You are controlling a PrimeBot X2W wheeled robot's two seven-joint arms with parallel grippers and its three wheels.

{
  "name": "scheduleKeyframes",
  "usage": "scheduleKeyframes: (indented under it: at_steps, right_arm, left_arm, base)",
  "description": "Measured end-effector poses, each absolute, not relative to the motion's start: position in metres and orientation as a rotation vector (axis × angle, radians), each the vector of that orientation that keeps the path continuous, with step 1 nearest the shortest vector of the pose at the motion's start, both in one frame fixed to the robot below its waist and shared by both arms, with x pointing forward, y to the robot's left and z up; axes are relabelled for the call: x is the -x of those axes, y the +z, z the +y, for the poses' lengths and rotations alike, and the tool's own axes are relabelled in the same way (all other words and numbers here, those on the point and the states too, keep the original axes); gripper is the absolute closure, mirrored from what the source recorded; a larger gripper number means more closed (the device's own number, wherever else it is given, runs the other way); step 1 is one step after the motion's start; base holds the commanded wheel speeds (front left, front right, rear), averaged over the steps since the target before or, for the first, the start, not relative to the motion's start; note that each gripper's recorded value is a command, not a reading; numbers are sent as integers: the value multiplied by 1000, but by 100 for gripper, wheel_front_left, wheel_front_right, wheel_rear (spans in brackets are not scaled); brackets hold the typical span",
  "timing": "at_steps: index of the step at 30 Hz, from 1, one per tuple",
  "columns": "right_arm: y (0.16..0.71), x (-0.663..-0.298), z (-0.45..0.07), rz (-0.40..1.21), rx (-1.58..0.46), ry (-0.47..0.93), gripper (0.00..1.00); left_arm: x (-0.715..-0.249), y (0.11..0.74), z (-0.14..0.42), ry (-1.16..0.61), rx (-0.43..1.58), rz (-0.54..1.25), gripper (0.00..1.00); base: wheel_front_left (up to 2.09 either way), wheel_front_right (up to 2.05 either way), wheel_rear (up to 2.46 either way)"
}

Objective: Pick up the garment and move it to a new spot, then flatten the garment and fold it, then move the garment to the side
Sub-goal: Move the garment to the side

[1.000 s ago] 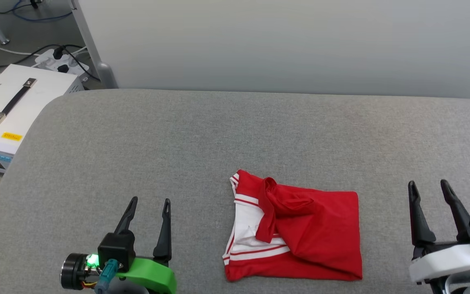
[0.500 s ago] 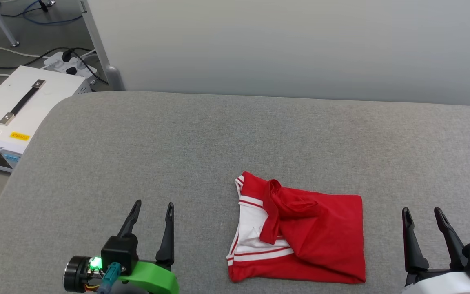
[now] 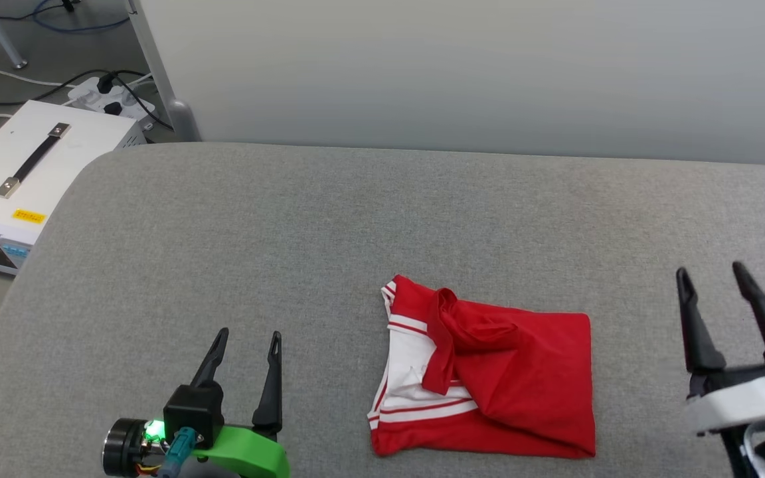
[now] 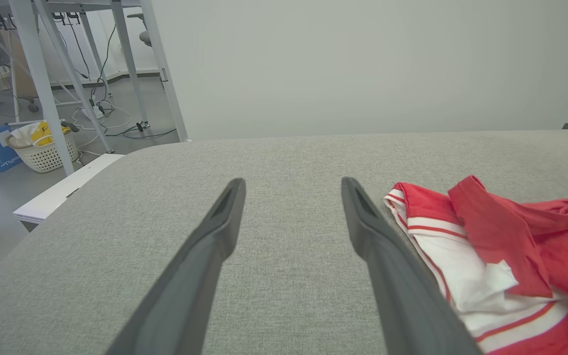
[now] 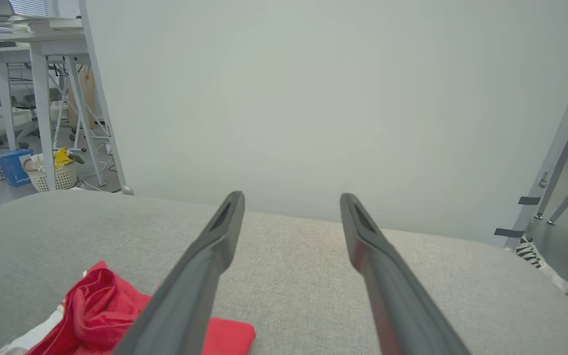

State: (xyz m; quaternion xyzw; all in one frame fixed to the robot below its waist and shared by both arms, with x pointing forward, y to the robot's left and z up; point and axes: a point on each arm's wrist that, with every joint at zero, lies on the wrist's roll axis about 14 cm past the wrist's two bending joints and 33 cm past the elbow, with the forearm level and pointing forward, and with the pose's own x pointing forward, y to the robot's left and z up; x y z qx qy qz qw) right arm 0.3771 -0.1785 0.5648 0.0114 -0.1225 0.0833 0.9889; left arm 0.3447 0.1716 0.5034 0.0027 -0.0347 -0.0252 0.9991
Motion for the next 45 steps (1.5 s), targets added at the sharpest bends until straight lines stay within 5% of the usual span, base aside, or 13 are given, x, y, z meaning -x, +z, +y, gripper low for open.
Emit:
scheduleKeyframes:
  at_steps: [5,13,23,40,41,42,43,45]
  right_arm:
    - [604,-414,-187,-270,40,217,0]
    - [561,-445,-177,190,-3,336,0]
    - [452,-409,-156,772,-168,445,0]
    - [363,-384,-95,1050,-230,558,0]
    - [362,-384,-93,1045,-225,562,5]
    - [362,-385,-92,1035,-220,568,61]
    - [363,-387,-91,1017,-220,568,100]
    - [366,-388,-89,989,-213,575,100]
  left_arm:
    - [-347,498,174,-44,-5,-50,0]
    - [-352,492,178,-30,-7,-31,0]
    - [-363,492,183,-15,-5,-30,0]
    - [-374,485,200,33,-18,-5,0]
    - [-373,485,201,37,-18,-4,0]
    - [-373,484,202,41,-16,-2,0]
    - [-373,484,202,44,-14,-3,0]
    - [-373,485,203,48,-12,-6,0]
  base:
    - [0,0,0]
    - [0,0,0]
    - [0,0,0]
    - [0,0,0]
    - [0,0,0]
    - [0,0,0]
    - [0,0,0]
    - [0,0,0]
